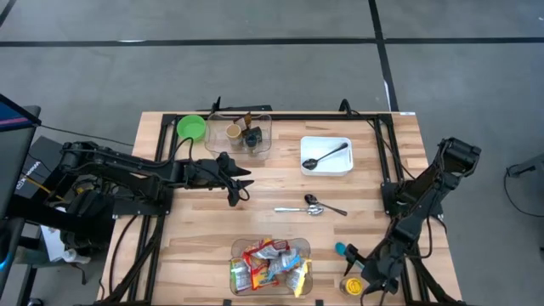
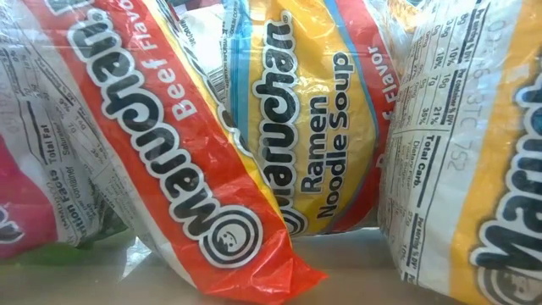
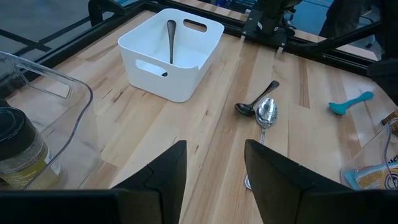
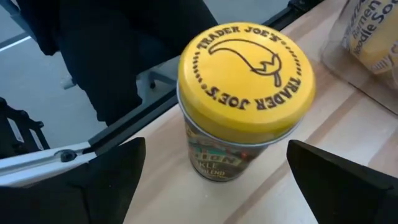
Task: Pick & Place Food Item
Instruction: Put the yellow seasoning bottle into the top transparent bin
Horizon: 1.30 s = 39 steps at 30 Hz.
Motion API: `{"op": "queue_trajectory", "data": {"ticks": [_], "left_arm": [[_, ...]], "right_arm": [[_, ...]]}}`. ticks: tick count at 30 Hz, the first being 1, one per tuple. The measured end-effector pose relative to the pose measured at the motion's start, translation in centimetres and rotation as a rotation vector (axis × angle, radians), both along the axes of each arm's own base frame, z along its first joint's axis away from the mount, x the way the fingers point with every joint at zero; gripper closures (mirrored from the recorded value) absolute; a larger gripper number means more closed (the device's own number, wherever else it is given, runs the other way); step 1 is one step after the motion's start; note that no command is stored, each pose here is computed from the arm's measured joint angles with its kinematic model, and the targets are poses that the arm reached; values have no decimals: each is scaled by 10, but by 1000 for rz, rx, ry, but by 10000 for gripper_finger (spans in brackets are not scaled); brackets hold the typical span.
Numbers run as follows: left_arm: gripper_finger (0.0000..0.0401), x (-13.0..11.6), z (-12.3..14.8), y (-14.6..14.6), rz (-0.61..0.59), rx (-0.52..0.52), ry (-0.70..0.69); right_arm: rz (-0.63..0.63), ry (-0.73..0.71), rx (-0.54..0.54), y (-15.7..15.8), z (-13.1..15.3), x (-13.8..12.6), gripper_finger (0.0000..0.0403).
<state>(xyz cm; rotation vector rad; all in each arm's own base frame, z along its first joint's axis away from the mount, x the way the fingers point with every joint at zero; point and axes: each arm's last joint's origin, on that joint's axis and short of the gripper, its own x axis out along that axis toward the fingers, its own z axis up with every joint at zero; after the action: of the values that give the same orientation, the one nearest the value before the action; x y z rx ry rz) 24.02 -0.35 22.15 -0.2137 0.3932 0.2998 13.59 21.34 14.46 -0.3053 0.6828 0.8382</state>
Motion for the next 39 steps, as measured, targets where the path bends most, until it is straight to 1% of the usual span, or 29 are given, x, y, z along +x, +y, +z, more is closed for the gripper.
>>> {"op": "queue_trajectory", "data": {"ticks": [7, 10, 13, 19, 25, 39], "left_arm": [[247, 0, 0, 0, 0, 0, 0], [247, 0, 0, 0, 0, 0, 0], [247, 0, 0, 0, -1, 0, 0], [247, 0, 0, 0, 0, 0, -1], [247, 0, 0, 0, 0, 0, -1], [247, 0, 0, 0, 0, 0, -2]], "right_arm": [[13, -9, 11, -1, -1, 6, 18], [1, 9, -7, 2, -13, 10, 18], [-6, 2, 8, 6, -21, 14, 18], [22, 15, 40, 10, -28, 17, 18], [18, 9, 29, 10, -37, 23, 18], [40, 6, 41, 10, -40, 26, 19]]}}
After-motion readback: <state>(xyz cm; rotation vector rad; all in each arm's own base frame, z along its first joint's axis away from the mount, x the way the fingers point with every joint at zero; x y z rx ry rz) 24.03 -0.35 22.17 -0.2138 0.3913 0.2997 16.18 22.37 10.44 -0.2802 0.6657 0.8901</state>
